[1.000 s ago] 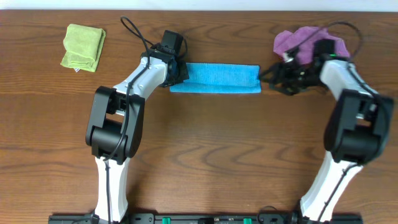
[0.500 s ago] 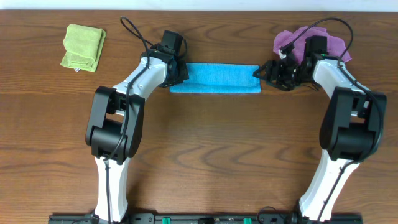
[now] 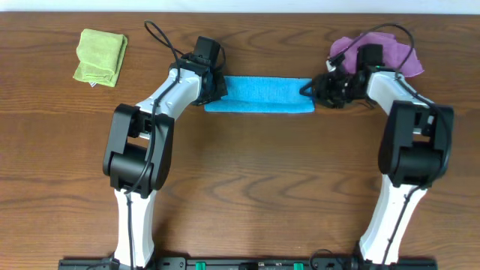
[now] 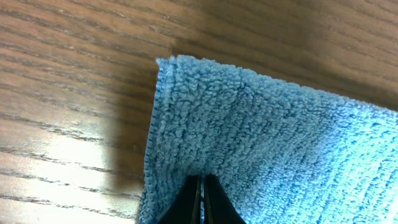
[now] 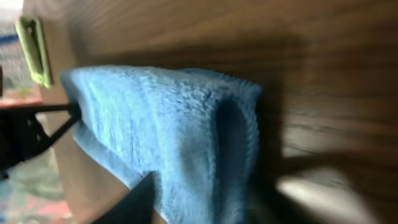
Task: Fold the cloth
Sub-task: 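Release the right end and regrasp the strip's right end with the right gripper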
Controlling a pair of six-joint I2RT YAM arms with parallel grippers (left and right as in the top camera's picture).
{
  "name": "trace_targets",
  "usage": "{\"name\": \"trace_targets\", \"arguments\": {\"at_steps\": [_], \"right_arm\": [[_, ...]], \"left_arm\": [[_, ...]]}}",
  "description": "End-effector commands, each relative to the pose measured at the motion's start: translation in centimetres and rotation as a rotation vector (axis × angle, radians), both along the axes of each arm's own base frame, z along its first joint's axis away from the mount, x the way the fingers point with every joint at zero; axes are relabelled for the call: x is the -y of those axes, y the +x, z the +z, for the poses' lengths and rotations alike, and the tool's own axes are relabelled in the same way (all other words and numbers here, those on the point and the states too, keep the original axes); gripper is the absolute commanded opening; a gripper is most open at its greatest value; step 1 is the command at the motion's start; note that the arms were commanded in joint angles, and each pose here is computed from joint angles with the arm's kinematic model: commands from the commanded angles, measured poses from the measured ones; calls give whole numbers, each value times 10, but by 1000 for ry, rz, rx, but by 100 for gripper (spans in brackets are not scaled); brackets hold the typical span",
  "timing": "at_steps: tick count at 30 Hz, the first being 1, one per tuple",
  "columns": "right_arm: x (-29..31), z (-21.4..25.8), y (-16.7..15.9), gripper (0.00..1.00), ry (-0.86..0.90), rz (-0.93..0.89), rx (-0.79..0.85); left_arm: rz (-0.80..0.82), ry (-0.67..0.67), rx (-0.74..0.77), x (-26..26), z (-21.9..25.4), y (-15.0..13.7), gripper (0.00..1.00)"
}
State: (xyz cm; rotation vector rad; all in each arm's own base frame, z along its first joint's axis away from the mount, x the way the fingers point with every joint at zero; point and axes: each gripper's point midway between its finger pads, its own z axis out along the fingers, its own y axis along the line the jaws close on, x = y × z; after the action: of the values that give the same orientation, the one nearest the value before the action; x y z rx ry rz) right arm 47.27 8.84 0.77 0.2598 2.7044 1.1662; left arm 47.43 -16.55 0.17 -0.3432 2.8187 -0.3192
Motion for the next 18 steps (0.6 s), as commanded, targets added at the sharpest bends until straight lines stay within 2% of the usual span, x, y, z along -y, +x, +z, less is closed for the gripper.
{"name": "trace_targets", "arguments": {"at_steps": [1, 2, 3, 6, 9, 14, 18], "right_arm": [[-5, -21, -7, 14, -15, -6, -58], [-3, -21, -6, 3, -17, -12, -61], [-1, -19, -4, 2, -16, -17, -61], [17, -6, 1, 1, -49, -42, -87], [45, 8, 2, 1, -167, -66, -124], [105, 53, -2, 2, -507, -134, -193], [95, 90, 9, 2, -617, -110, -128]], "left_arm": [[26, -3, -73, -14, -11, -15, 6], [31, -21, -49, -15, 2, -10, 6], [43, -42, -3, -20, 25, -3, 6], [79, -68, 117, -42, 97, 3, 6], [102, -75, 165, -57, 138, -5, 6], [96, -57, 215, -77, 186, -28, 6], [91, -58, 232, -80, 205, -41, 6]]}}
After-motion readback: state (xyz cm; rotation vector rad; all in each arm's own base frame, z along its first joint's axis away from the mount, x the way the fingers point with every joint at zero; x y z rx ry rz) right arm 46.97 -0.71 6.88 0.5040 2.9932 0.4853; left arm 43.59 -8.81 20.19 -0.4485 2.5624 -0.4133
